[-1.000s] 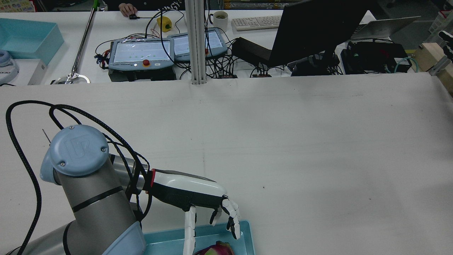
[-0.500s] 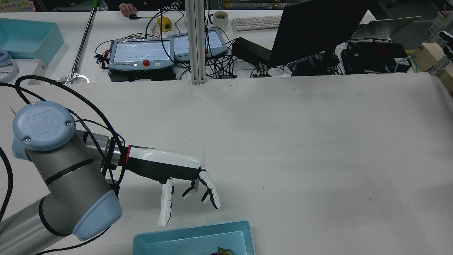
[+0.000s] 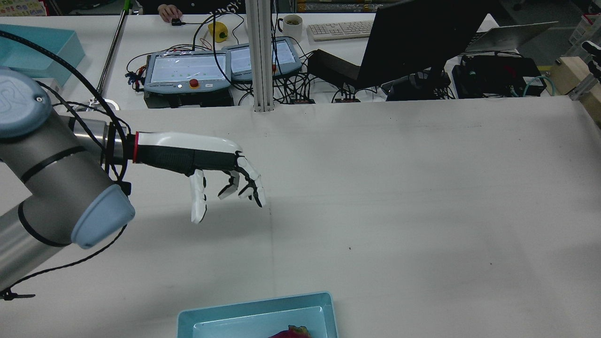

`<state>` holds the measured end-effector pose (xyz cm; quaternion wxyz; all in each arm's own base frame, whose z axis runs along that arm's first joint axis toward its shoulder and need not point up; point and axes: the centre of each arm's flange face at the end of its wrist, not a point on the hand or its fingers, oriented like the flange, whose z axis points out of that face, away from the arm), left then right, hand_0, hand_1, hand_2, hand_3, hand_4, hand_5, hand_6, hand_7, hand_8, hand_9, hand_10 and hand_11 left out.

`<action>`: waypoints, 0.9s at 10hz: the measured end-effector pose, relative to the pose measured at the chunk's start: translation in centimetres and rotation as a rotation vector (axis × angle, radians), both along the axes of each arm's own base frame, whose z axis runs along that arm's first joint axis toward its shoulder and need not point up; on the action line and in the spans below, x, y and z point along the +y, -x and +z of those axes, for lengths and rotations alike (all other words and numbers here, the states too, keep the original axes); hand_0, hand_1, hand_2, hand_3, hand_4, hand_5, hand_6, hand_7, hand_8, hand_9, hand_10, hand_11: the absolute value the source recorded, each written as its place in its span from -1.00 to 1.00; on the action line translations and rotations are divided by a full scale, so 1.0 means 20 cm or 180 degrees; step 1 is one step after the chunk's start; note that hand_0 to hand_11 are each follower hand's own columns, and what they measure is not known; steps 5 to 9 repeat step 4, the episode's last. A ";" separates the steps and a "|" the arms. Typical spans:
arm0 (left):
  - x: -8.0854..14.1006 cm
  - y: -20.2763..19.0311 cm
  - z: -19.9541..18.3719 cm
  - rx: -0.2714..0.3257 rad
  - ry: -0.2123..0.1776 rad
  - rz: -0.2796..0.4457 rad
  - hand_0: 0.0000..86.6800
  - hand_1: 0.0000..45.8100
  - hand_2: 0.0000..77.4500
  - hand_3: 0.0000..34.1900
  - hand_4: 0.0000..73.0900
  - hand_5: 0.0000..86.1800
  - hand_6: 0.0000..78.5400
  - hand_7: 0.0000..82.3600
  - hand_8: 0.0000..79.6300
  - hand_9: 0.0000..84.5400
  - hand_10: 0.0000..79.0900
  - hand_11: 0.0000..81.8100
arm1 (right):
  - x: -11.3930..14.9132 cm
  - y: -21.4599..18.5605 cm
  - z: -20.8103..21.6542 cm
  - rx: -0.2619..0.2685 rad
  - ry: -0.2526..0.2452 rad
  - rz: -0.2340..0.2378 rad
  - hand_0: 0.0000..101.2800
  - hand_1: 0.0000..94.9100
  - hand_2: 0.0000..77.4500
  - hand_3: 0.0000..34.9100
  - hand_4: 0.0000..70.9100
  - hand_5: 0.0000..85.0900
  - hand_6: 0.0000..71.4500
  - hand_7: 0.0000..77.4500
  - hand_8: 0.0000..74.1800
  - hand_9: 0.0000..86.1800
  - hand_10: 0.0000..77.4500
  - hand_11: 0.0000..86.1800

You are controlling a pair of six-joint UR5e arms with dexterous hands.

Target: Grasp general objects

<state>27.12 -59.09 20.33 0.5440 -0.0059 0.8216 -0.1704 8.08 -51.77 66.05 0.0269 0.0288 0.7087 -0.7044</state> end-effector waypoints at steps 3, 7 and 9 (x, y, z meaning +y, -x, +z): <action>-0.37 0.57 0.08 0.0324 0.0000 -0.0837 -0.25 -0.98 -0.96 -1.00 0.07 -0.57 -0.07 0.47 -0.23 -0.10 0.08 0.37 | 0.00 0.00 0.00 -0.0002 -0.0002 -0.0002 -1.00 -0.87 -0.96 -1.00 -1.00 -1.00 -1.00 -1.00 -1.00 -0.97 -1.00 -0.99; -0.47 0.68 0.18 0.0456 0.0030 -0.1068 -0.28 -0.98 -0.96 -1.00 0.03 -0.58 -0.10 0.44 -0.25 -0.20 -0.10 0.20 | 0.00 0.00 0.00 -0.0002 -0.0002 -0.0001 -1.00 -0.87 -0.96 -1.00 -1.00 -1.00 -1.00 -1.00 -1.00 -0.97 -1.00 -0.99; -0.47 0.68 0.18 0.0456 0.0030 -0.1068 -0.28 -0.98 -0.96 -1.00 0.03 -0.58 -0.10 0.44 -0.25 -0.20 -0.10 0.20 | 0.00 0.00 0.00 -0.0002 -0.0002 -0.0001 -1.00 -0.87 -0.96 -1.00 -1.00 -1.00 -1.00 -1.00 -1.00 -0.97 -1.00 -0.99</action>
